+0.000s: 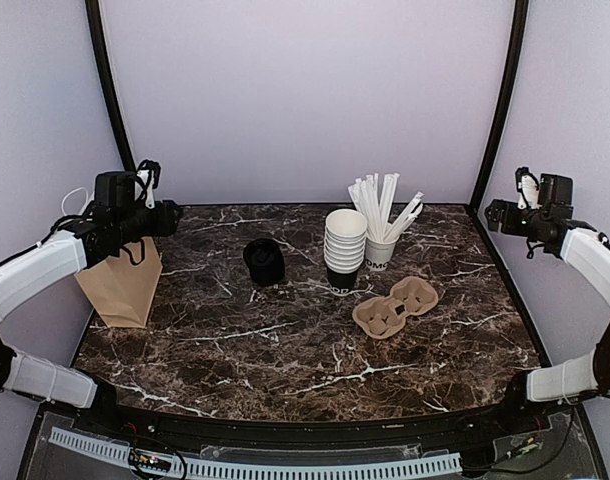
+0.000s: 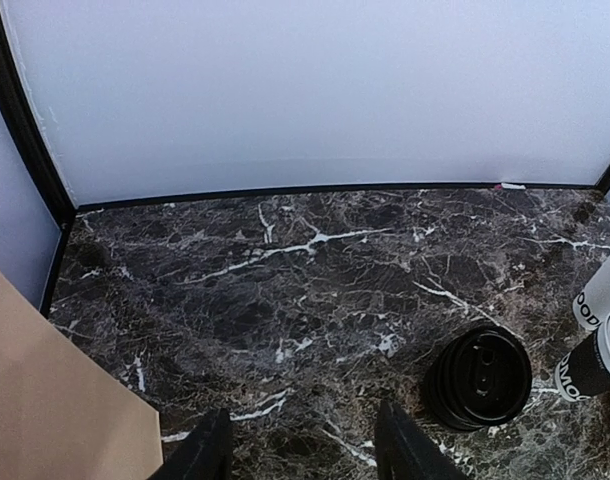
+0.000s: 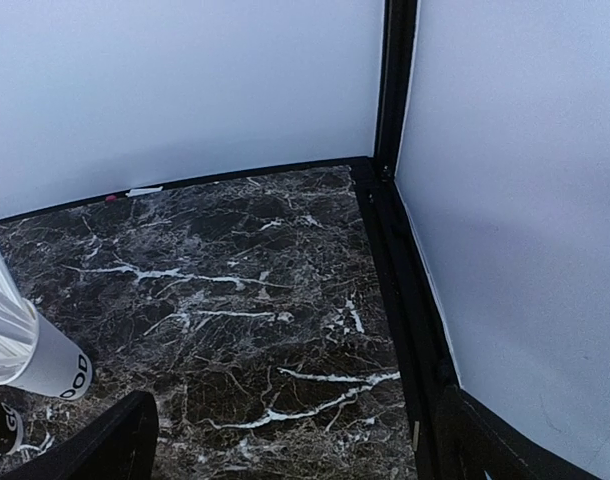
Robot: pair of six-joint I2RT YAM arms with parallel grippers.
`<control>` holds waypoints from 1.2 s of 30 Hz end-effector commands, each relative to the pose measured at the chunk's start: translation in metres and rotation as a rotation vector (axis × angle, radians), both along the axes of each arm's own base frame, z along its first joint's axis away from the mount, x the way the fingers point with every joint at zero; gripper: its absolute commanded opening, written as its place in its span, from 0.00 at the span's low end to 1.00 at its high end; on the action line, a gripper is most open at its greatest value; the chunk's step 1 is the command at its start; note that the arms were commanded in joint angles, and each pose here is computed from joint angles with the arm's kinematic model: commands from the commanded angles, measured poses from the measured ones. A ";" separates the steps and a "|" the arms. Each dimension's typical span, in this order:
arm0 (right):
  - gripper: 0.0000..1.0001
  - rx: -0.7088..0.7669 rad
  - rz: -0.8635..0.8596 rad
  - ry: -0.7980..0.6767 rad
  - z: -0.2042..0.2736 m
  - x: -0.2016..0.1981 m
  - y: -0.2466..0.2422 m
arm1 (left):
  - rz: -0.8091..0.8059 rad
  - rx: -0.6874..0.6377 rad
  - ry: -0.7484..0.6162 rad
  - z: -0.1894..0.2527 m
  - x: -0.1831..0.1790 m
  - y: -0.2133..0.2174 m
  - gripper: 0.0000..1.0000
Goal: Pack the takeout coffee
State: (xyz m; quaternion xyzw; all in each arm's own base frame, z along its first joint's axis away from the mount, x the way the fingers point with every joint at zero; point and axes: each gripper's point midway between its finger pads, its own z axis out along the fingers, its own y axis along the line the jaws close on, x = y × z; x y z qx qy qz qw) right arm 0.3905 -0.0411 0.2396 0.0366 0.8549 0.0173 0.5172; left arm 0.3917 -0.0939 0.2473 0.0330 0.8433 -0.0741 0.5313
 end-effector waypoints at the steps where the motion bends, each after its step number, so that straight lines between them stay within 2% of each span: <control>1: 0.99 -0.012 -0.047 -0.118 0.013 0.004 -0.014 | -0.117 -0.092 -0.086 0.036 0.006 -0.027 0.56; 8: 0.98 -0.061 0.130 -0.120 -0.007 -0.003 0.007 | -0.316 -0.140 -0.036 0.067 0.010 -0.102 0.59; 14: 0.95 -0.068 0.237 -0.139 -0.010 -0.006 0.022 | -0.439 -0.147 0.090 0.080 0.016 -0.187 0.49; 17: 0.93 -0.065 0.283 -0.146 -0.010 -0.006 0.029 | -0.518 -0.133 0.155 0.074 0.008 -0.231 0.42; 19: 0.92 -0.063 0.308 -0.150 -0.010 -0.006 0.033 | -0.561 -0.126 0.180 0.079 0.004 -0.255 0.40; 20: 0.91 -0.063 0.319 -0.153 -0.010 -0.007 0.034 | -0.568 -0.109 0.235 0.063 0.004 -0.264 0.39; 21: 0.91 -0.064 0.328 -0.155 -0.010 -0.007 0.036 | -0.582 -0.114 0.231 0.071 0.002 -0.273 0.39; 22: 0.91 -0.064 0.337 -0.156 -0.010 -0.007 0.037 | -0.581 -0.103 0.281 0.056 0.003 -0.281 0.39; 26: 0.90 -0.061 0.368 -0.153 -0.012 -0.007 0.041 | -0.592 -0.107 0.341 0.040 0.005 -0.307 0.37; 36: 0.90 -0.051 0.410 -0.148 -0.014 -0.008 0.047 | -0.629 -0.115 0.438 0.000 0.000 -0.343 0.29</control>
